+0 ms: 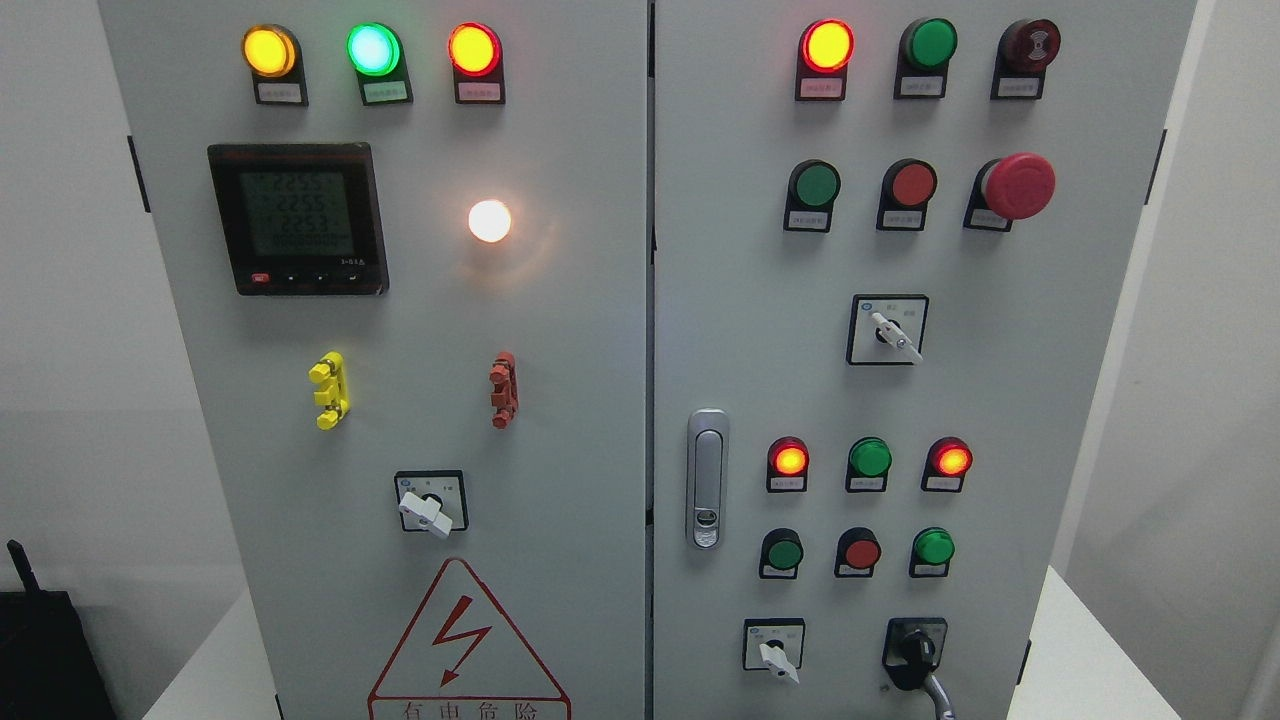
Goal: Trip black knob to open circuit
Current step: 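Grip the black knob with the right hand and twist it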
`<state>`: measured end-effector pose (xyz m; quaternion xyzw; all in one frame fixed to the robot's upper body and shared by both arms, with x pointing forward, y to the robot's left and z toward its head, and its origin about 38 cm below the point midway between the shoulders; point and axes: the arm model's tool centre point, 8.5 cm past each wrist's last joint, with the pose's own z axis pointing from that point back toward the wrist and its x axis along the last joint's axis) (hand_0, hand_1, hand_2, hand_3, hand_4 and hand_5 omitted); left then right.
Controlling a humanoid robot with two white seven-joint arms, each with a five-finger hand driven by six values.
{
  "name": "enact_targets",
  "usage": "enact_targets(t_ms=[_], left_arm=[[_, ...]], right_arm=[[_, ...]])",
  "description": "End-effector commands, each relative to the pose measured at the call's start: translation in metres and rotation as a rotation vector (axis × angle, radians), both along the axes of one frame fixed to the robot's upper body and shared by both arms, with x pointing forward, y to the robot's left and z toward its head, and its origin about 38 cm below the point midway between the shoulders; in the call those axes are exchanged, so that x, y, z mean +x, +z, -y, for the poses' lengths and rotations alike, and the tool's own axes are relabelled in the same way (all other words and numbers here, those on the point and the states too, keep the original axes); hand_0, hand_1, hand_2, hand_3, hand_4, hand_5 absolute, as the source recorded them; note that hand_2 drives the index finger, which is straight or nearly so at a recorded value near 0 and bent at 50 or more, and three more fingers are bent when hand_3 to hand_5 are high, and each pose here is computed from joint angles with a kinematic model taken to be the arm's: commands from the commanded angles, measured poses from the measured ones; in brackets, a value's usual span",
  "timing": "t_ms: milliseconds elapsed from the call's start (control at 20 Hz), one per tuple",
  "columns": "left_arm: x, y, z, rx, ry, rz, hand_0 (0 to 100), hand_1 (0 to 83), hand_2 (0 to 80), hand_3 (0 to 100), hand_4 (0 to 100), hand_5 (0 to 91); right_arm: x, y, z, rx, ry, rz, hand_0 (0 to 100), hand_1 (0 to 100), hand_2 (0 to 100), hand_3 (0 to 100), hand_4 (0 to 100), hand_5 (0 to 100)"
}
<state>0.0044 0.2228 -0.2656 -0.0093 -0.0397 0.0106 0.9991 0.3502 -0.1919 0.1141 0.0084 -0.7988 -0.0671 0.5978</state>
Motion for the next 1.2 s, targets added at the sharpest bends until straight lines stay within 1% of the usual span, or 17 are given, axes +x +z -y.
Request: enact_targets(t_ms=[0,852,1153], left_arm=[[0.002,0.0,0.001,-0.001,0.003,0.004,12,38.9,0.0,0,0,0.0],[0.002,0.0,0.001,-0.001,0.004,0.004,12,38.9,0.0,0,0,0.0],[0.002,0.0,0.001,-0.001,0.004,0.004,12,38.9,0.0,0,0,0.0]], right_arm=[[0.003,0.017,-0.017,-0.005,0.057,0.054,94,96,0,100,100,94],[0.003,0.02,-0.027,-0.006,0.088,0.065,94,96,0,100,100,94],[0.004,0.022,-0.028,-0.004,0.089,0.069,94,96,0,100,100,94]])
